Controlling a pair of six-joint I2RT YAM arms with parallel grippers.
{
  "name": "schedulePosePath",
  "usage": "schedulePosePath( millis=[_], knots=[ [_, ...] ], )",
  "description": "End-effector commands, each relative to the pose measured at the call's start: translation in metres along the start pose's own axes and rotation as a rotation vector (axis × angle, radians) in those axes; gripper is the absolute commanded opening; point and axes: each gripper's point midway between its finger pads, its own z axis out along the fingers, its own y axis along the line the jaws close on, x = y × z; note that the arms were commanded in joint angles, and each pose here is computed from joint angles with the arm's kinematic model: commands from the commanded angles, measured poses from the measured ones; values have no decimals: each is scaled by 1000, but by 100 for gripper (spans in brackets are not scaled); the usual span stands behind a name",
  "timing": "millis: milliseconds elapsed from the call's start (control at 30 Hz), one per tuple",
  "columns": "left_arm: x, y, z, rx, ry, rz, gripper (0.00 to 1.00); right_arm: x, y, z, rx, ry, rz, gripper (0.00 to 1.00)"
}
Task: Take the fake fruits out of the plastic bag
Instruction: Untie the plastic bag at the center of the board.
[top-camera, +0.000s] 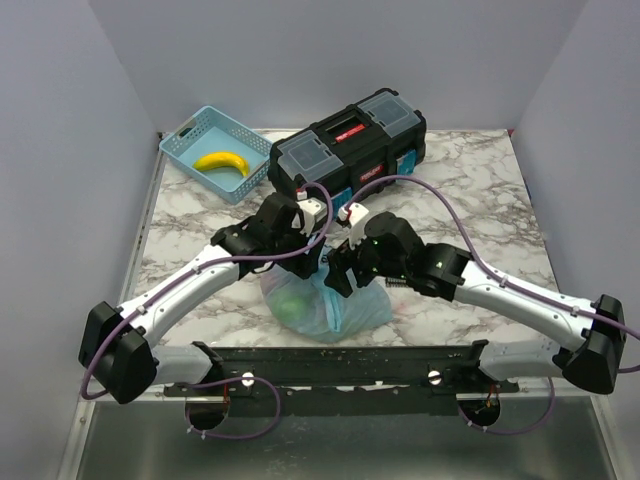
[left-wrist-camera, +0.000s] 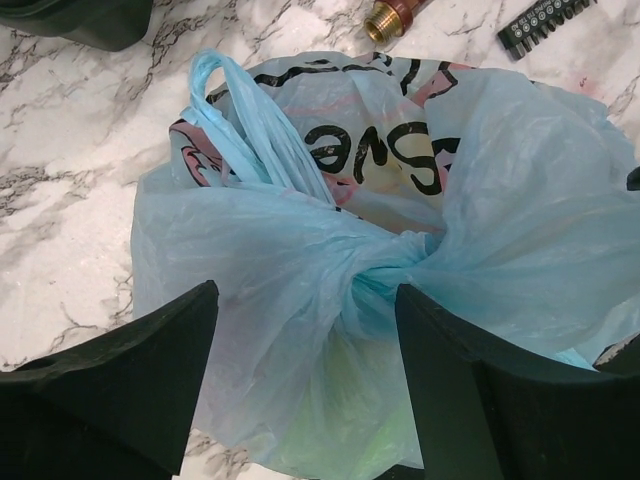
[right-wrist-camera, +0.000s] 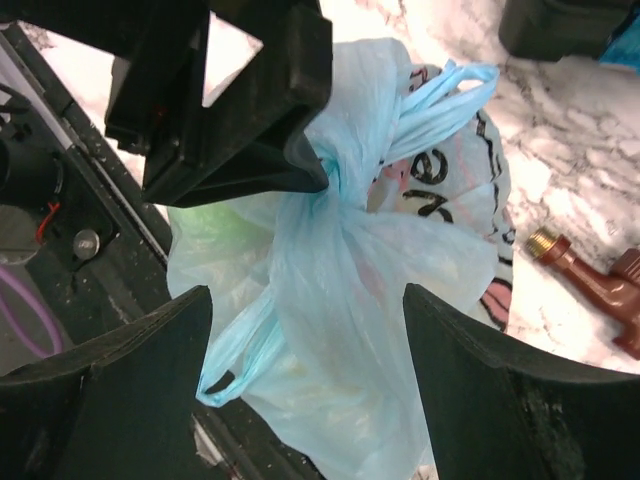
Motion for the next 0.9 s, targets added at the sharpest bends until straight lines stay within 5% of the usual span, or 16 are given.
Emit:
schedulePosePath(
  millis=[0,200,533,867],
  knots=[
    [0,6,5,-22,7,9,65,-21,-10,3,84,-60,-62,80],
    [0,-7,4,52,8,5,50,-21,-8,15,82,-64,-60,81],
    [-7,-12,-3,72,-25,10,5,0,-20,38,166,-24,-70,77],
    [-16,-15,-16,78,-100,19,0,22,-21,51,177,-55,-23,71]
  ],
)
